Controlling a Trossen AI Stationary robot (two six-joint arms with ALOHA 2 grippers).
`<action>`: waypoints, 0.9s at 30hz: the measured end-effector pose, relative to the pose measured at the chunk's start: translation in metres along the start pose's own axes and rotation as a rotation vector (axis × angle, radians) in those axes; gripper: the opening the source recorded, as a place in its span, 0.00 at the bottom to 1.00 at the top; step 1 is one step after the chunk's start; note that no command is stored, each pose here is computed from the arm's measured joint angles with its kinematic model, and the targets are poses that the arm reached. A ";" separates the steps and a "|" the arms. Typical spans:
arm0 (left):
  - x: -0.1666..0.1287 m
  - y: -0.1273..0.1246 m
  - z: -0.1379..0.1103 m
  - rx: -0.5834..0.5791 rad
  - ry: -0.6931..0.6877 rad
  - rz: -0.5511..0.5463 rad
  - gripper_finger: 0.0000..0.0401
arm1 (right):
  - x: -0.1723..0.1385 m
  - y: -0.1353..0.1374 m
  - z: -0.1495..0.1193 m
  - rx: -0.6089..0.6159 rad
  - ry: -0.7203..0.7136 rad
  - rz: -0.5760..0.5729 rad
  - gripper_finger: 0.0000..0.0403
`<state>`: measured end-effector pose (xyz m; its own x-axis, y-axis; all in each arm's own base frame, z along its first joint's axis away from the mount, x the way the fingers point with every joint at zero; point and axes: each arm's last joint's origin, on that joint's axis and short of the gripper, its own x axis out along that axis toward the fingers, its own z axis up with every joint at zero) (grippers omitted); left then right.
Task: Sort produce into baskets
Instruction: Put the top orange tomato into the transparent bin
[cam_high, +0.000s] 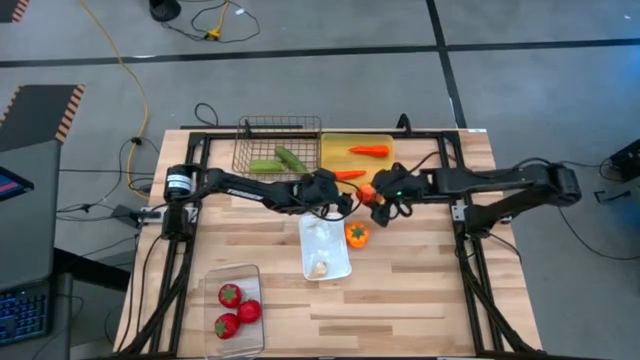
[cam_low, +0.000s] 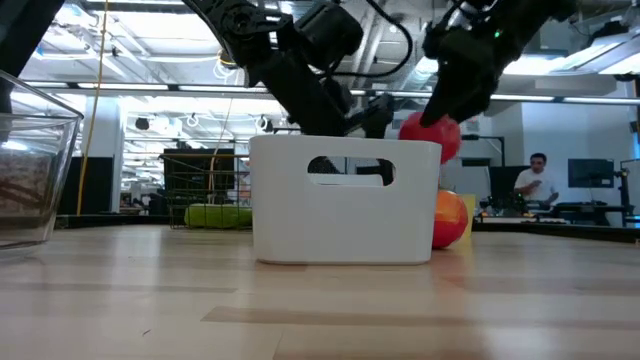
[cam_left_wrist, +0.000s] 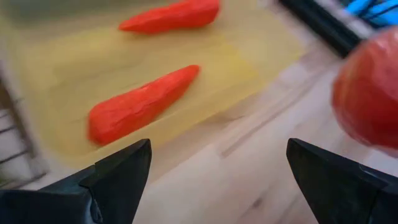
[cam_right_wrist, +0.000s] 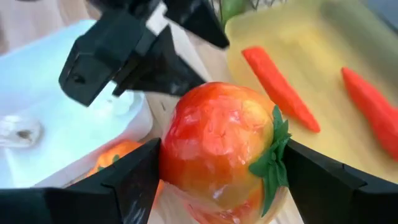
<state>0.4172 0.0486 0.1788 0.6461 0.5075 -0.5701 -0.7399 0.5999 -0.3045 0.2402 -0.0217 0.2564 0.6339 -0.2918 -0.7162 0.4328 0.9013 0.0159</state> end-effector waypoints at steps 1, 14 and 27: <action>-0.001 -0.002 0.001 0.008 -0.003 -0.018 0.90 | -0.005 -0.001 0.001 -0.008 -0.014 0.004 0.82; -0.038 -0.033 0.013 0.380 -0.116 -0.213 0.90 | -0.055 -0.011 0.004 -0.017 -0.161 0.149 0.82; -0.066 -0.069 0.015 0.602 -0.407 -0.365 0.90 | -0.075 -0.008 0.008 -0.105 -0.259 0.380 0.82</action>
<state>0.4284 -0.0173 0.2489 0.9304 0.3314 -0.1567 -0.3168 0.9420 0.1110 0.1944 -0.0098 0.3160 0.8799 0.0065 -0.4751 0.0808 0.9833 0.1632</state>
